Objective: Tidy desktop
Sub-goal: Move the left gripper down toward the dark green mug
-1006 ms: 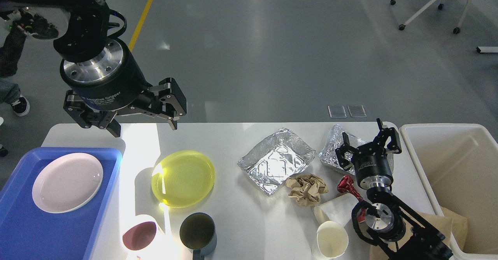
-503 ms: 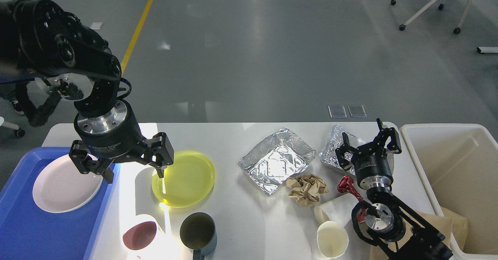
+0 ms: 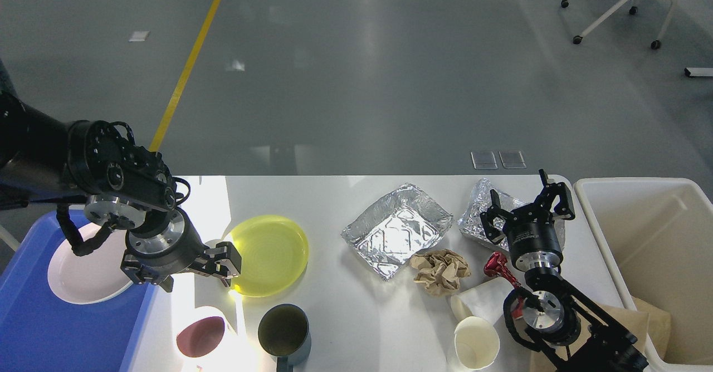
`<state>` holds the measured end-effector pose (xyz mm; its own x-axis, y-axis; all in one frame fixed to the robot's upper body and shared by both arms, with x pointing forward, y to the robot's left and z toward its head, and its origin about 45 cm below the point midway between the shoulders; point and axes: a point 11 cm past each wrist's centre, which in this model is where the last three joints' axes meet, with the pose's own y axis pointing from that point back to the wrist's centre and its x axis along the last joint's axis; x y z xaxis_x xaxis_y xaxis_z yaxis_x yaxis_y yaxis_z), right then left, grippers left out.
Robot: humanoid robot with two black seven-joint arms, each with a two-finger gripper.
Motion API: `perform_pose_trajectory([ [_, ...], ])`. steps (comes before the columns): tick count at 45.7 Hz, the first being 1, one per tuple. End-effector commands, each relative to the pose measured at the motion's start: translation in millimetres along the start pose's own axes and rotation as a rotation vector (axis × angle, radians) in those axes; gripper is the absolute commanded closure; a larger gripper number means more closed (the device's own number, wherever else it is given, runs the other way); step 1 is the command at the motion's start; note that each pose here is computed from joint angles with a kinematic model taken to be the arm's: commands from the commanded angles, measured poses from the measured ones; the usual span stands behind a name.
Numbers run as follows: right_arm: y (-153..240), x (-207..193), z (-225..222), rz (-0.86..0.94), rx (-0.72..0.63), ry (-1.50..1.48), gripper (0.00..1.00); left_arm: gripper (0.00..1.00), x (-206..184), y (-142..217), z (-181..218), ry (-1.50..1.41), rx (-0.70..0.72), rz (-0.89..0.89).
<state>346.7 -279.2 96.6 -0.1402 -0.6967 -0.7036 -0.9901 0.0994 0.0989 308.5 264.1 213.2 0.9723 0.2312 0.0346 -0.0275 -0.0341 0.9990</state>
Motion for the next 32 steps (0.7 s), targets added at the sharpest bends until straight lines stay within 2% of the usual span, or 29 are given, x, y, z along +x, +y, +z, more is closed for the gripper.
perform_pose_trajectory([
  [1, 0, 0, -1, 0.0, 0.001, 0.001, 0.0, 0.08, -4, -23, -9, 0.012, 0.015, -0.016],
  [12, 0, 0, -1, -0.002, 0.001, 0.001, 0.0, 0.1, 1, -31, -10, -0.066, 0.016, 0.017],
  [21, 0, 0, 0, -0.001, 0.0, 0.0, 0.0, 0.1, 3, -24, 36, -0.123, -0.088, 0.039],
  [32, 0, 0, 0, 0.001, 0.0, 0.0, 0.0, 0.1, -18, -37, 73, -0.477, -0.054, 0.037],
])
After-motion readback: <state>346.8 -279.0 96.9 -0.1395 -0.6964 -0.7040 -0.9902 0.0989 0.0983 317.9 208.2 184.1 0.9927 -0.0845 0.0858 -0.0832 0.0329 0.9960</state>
